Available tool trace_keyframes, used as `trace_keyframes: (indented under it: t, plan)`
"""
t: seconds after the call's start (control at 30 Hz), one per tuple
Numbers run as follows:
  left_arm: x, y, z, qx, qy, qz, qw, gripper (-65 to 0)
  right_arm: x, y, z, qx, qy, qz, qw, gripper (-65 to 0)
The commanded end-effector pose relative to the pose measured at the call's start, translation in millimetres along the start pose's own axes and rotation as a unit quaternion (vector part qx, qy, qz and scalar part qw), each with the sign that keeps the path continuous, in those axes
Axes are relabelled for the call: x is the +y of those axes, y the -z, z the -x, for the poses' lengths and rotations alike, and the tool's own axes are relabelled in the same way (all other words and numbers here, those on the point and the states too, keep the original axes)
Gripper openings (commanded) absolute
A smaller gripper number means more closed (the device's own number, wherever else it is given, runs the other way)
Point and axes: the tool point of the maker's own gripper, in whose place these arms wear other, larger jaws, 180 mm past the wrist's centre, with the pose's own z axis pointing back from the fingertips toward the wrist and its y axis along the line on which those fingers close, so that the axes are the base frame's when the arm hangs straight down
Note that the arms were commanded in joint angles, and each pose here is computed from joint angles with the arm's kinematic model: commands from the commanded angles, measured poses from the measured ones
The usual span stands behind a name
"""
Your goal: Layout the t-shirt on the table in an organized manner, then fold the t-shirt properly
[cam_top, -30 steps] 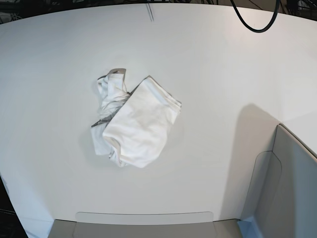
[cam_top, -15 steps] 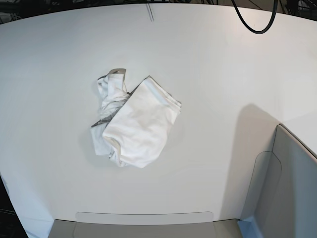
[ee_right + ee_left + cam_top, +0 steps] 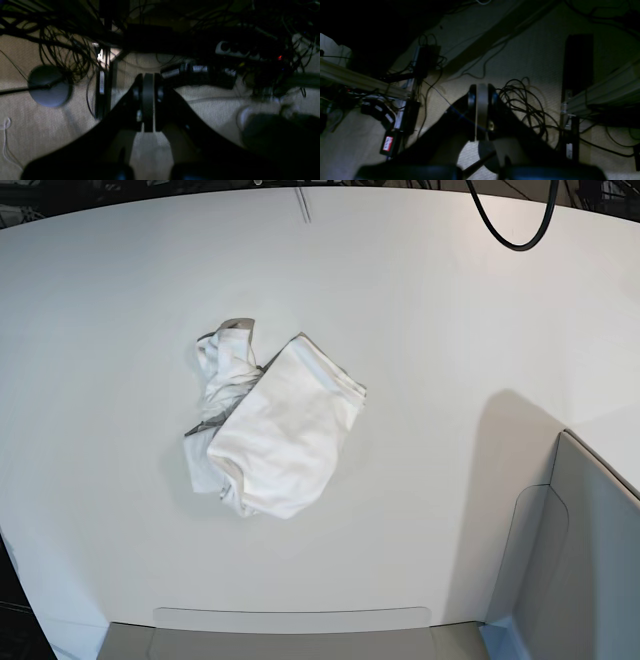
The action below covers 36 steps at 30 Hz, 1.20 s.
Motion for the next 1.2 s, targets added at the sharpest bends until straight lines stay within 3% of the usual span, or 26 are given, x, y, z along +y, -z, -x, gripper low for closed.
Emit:
trace_keyframes:
  t: [0.0,0.23,0.47,0.67,0.87,1.03,1.17]
  plan:
    - [2,-15,-10,-0.033,0.008,-0.004,0.999,-65.0,4,-12,-3,-0.017,0.001,-0.003,0.9998,-65.0]
    - [6,-28,-66,-0.136,0.005,-0.02,0.991,-65.0,34,-36,-68,-0.138,0.015,-0.036,0.9896,-65.0]
    - [19,-53,-164,-0.275,0.006,-0.049,0.96,-65.0,57,-63,-125,-0.221,0.039,-0.05,0.9732,-65.0]
    - [20,-73,-223,-0.35,0.005,-0.039,0.936,-65.0,73,-82,-192,-0.311,0.069,-0.046,0.9469,-65.0]
    - [21,-74,-249,-0.389,0.005,-0.041,0.92,-60.8,57,-89,-248,-0.391,0.082,0.013,0.9168,-65.0]
    - [12,-70,-282,-0.44,-0.018,-0.036,0.897,-58.9,51,-90,-284,-0.445,0.081,0.022,0.8918,-65.0]
    - [1,-54,-303,-0.431,-0.047,-0.024,0.901,-57.9,48,-87,-304,-0.476,0.077,0.021,0.8759,-65.0]
